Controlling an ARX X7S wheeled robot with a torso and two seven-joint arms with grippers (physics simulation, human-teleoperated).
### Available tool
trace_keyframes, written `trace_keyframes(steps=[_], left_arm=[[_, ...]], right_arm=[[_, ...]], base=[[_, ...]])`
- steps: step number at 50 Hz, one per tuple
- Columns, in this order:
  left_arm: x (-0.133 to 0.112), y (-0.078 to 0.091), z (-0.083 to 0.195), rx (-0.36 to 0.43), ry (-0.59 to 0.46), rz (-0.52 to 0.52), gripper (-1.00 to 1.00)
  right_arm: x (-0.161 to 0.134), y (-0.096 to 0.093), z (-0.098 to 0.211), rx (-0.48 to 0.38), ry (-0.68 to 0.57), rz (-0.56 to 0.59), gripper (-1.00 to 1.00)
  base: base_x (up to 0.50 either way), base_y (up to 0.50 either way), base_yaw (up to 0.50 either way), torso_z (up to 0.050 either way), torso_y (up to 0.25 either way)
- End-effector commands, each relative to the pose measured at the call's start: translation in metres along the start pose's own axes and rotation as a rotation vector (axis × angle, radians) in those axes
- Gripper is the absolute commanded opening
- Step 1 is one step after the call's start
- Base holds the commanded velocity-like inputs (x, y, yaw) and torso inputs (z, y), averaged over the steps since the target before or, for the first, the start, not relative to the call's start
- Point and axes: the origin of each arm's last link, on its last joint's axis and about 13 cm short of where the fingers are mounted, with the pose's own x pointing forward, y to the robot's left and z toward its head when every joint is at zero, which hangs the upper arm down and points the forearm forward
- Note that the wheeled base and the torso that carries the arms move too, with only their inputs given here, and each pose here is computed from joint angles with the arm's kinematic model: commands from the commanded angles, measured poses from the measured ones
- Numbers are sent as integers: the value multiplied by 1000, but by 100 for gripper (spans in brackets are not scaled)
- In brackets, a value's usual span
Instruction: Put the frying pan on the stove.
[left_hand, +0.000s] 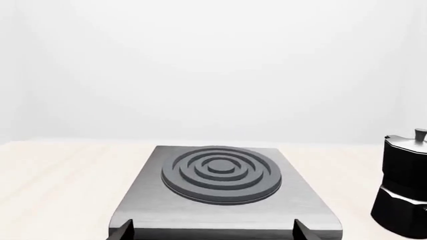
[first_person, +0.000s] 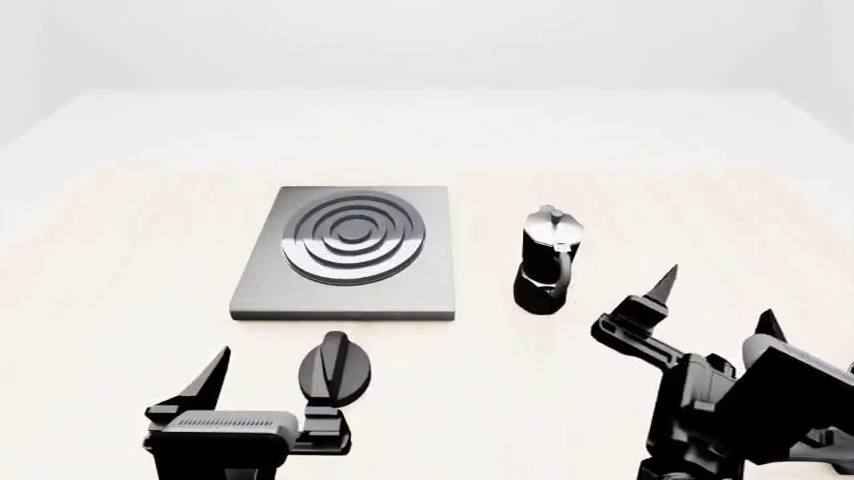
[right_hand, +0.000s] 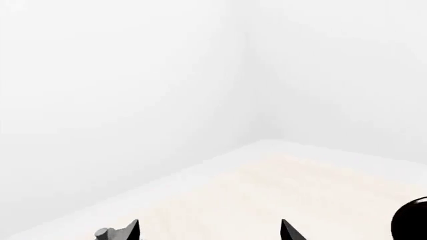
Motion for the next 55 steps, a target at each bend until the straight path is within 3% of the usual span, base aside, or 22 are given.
trace_keyframes(steps=[1,11,21,32,55], left_arm=[[0,0,0,-1,1,1,100],[0,-1,-1,1,2,0,100],[2,0,-1,-4,5,6,100],[1,0,-1,-4,6,3,100],[2,0,-1,-4,3,7,100]], right_arm=[[6,2,1,36,-3,-130,100],[12,4,-2,7,-18,-251,100],[16,7,-5,32,-22,-314,100],[21,7,-8,52,-55,-461,100],[32,12,-12,73,-82,-619,100]], base=[[0,0,0,0,0],[0,0,0,0,0],[0,0,0,0,0],[0,0,0,0,0],[0,0,0,0,0]])
